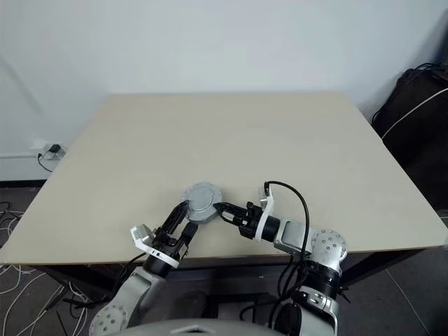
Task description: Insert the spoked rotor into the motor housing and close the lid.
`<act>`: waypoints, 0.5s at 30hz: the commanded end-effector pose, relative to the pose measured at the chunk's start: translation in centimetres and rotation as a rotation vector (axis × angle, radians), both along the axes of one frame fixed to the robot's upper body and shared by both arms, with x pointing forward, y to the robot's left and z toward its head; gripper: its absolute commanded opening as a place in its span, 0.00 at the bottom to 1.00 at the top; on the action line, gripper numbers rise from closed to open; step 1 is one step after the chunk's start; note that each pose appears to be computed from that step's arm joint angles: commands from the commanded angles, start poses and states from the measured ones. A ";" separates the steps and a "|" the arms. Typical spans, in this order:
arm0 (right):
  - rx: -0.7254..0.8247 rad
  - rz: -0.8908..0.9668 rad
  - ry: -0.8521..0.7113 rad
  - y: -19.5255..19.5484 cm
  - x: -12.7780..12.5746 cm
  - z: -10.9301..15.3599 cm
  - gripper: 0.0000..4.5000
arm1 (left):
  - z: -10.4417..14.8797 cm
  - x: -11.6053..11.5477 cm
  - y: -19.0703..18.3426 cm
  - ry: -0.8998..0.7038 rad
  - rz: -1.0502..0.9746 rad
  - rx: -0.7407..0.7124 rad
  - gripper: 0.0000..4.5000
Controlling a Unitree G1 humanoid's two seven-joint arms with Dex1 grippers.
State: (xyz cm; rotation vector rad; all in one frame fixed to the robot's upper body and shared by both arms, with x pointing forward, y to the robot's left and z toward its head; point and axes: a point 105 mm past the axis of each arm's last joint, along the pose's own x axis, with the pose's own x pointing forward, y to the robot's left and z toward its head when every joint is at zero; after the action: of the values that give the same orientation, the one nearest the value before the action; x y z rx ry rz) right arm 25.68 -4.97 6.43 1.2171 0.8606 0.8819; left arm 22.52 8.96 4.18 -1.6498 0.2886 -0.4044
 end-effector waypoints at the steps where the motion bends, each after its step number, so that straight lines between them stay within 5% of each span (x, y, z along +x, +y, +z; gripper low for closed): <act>1: 0.079 0.050 -0.048 1.3 -1.1 1.4 0.27 | 2.2 0.9 -1.9 -0.074 0.001 -0.117 0.99; 6: 0.075 0.064 -0.044 1.5 -1.3 1.4 0.27 | 2.3 1.0 -2.2 -0.081 -0.016 -0.112 0.87; 11: 0.073 0.057 -0.038 1.4 -1.3 1.3 0.27 | 2.4 1.0 -2.2 -0.086 -0.017 -0.109 0.49; 15: 0.053 0.045 -0.033 1.4 -1.2 1.1 0.27 | 2.5 1.1 -2.2 -0.090 -0.017 -0.105 0.46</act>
State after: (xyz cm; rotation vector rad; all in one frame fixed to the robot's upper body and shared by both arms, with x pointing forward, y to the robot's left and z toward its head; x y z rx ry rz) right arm 25.12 -4.69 6.52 1.2103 0.8775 0.9001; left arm 22.91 8.33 4.48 -1.6447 0.2940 -0.4377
